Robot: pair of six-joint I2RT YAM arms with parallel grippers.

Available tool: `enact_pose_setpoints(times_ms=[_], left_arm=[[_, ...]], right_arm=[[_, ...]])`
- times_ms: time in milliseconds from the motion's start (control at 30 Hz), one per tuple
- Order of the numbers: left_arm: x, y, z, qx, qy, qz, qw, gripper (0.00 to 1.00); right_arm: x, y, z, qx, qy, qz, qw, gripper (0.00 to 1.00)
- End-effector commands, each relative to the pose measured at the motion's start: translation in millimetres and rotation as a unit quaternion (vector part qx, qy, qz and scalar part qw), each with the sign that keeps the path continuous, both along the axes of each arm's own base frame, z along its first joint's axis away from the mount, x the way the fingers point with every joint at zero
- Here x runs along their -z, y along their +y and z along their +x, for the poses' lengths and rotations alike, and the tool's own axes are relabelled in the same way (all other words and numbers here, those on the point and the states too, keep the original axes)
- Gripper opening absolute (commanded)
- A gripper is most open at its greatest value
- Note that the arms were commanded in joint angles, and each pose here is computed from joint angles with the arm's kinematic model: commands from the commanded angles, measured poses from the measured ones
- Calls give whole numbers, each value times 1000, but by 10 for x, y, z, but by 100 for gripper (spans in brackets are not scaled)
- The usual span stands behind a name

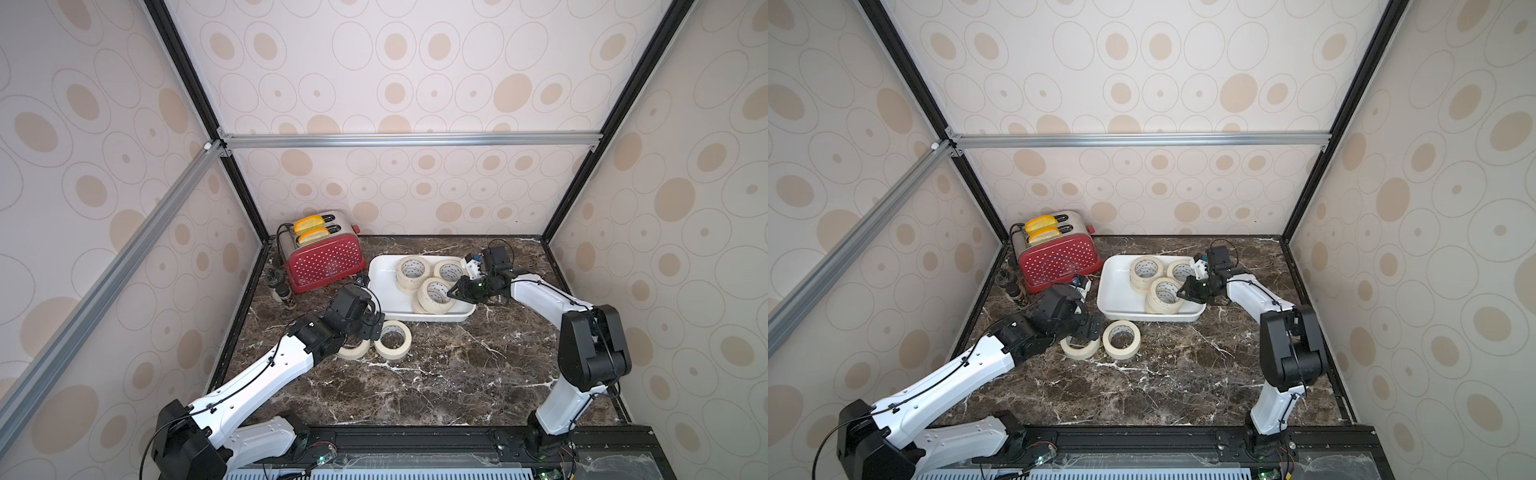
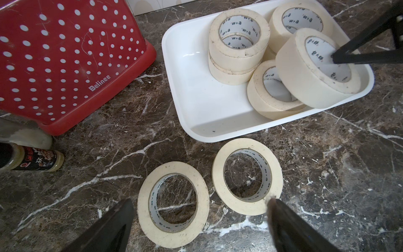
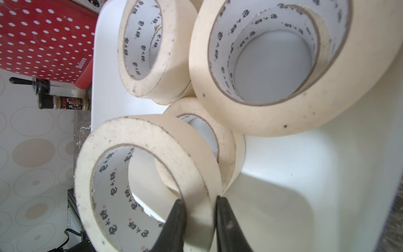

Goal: Take out the art tape in the storage box
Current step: Pick up the art tape from the storage box, then place the art tape at the center of the board.

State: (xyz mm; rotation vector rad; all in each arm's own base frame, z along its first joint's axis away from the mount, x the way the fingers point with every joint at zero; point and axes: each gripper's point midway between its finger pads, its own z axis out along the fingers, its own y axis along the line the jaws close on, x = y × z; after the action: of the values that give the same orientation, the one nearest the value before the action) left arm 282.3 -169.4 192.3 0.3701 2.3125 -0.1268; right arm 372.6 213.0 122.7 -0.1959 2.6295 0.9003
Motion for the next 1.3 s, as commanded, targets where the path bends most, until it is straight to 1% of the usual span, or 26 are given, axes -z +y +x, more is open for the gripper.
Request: enact_pose_setpoints(times_ms=[0,167,333,467,600,700,933,1133,1267], left_arm=[[7,-34,14,4,-4,0,1000,99],[33,-79,15,7,1,-9,1000,99],[27,-94,38,1,-7,-22,1000,99],[-24,-94,51,0,-17,-28,999,99],[-68,-67,50,-5,-28,-32,999,99],[-94,-37,44,-9,-34,-32,999,99],[-102,-19,32,-12,-33,-31,999,99],[-108,-12,26,-12,-30,-28,999,99],[-110,-4,26,-12,-31,-26,999,99]], right_arm=[[-197,-15,-178,-14,-18,7,1000,6],[-346,-92,-449,-21,-35,3,999,5],[-389,-231,-770,-26,-49,-25,998,6],[-330,-328,-1015,-23,-46,-43,998,6],[-240,-368,-1185,-22,-47,-58,997,6],[-134,-338,-1277,-36,-43,-70,996,5],[155,-209,-1322,-68,-38,-129,989,6],[378,-147,-1263,-61,-26,-148,987,6],[436,-130,-1174,-50,-34,-152,987,6]])
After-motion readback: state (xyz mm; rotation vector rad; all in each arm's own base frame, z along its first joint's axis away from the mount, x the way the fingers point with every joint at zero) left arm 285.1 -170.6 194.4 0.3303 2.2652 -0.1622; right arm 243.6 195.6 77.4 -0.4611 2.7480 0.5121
